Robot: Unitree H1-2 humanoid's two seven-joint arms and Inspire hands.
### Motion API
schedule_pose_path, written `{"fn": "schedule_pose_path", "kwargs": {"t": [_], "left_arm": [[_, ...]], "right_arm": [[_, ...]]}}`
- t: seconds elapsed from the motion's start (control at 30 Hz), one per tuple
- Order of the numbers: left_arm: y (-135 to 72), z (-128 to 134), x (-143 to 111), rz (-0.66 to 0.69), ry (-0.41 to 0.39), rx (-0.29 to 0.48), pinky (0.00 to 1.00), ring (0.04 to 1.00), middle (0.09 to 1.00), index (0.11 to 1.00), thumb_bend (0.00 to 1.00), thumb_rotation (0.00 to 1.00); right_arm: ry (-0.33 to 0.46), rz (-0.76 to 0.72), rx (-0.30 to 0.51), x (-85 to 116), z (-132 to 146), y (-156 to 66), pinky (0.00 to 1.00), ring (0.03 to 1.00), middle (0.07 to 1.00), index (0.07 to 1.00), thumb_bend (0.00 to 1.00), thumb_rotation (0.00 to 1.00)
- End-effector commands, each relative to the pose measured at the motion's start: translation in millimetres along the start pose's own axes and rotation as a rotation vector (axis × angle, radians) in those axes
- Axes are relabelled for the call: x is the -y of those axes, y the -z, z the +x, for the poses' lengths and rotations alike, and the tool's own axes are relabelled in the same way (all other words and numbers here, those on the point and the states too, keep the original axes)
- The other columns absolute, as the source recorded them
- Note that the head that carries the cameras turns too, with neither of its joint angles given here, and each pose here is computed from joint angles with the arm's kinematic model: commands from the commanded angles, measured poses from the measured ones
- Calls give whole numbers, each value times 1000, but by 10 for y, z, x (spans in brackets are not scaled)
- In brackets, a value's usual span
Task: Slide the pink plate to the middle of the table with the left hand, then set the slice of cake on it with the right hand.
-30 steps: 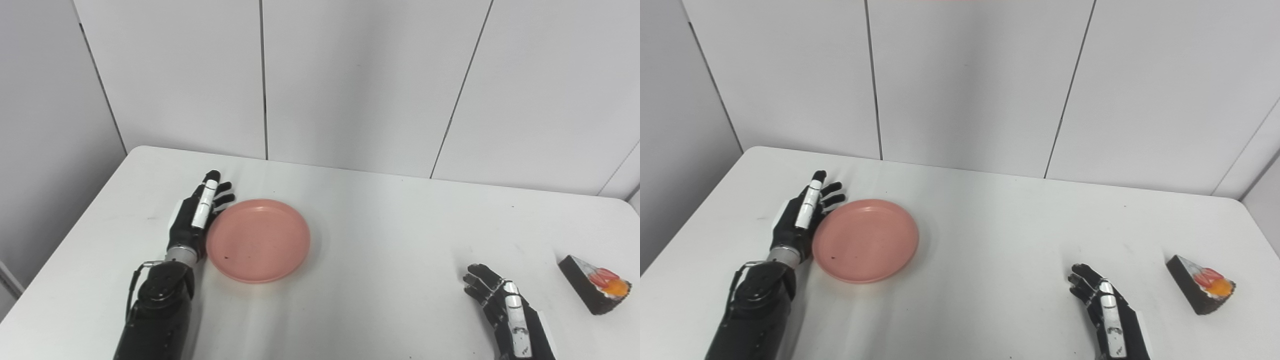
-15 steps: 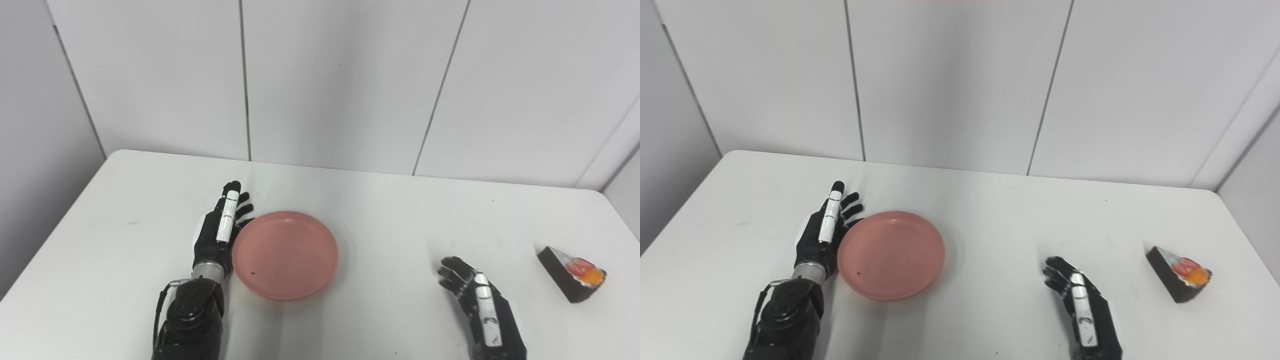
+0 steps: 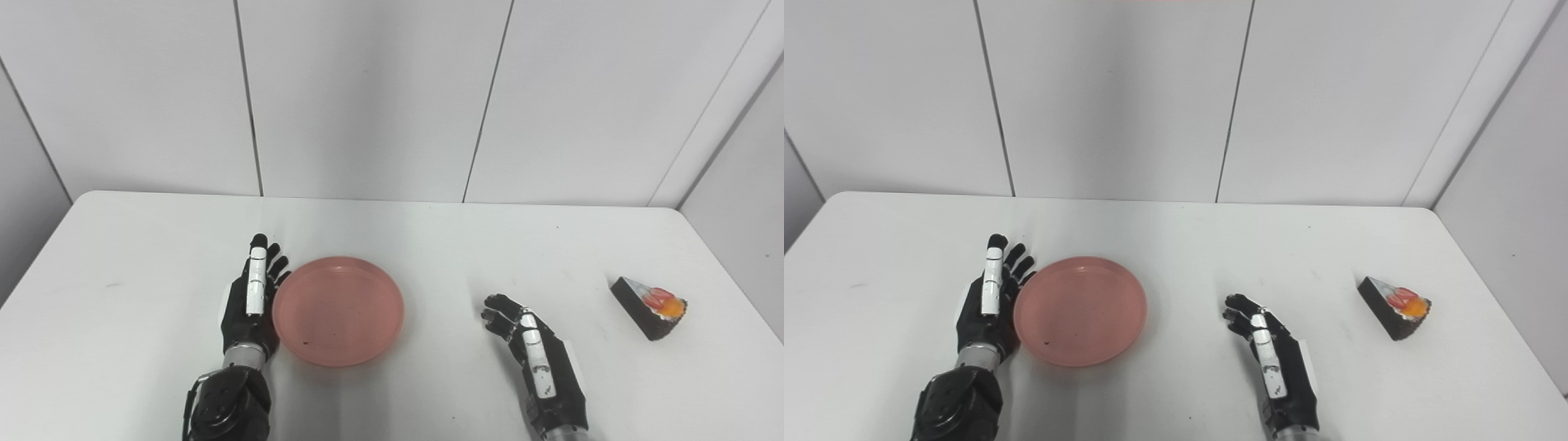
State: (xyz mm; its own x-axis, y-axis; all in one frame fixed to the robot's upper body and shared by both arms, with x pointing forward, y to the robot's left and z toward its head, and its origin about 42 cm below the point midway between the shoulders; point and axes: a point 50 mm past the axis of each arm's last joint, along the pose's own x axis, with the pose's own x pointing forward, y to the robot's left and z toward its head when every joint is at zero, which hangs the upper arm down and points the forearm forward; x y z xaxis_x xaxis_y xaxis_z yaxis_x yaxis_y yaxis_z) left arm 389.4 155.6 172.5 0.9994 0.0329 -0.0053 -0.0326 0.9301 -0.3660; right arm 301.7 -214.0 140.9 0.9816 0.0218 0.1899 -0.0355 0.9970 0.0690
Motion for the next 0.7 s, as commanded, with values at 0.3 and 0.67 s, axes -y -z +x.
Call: {"fn": "schedule_pose_path", "kwargs": {"t": [0.3, 0.67], "left_arm": [[38, -65, 61, -27, 101, 30, 974, 987, 991, 1000, 794, 820], [-20, -44, -22, 43, 196, 84, 900, 925, 921, 993, 802, 753]], "right_arm": [[-7, 2, 43, -101, 45, -129, 805, 770, 776, 690, 811, 892], [-4, -9, 39, -178, 50, -102, 807, 772, 774, 693, 774, 915]]}}
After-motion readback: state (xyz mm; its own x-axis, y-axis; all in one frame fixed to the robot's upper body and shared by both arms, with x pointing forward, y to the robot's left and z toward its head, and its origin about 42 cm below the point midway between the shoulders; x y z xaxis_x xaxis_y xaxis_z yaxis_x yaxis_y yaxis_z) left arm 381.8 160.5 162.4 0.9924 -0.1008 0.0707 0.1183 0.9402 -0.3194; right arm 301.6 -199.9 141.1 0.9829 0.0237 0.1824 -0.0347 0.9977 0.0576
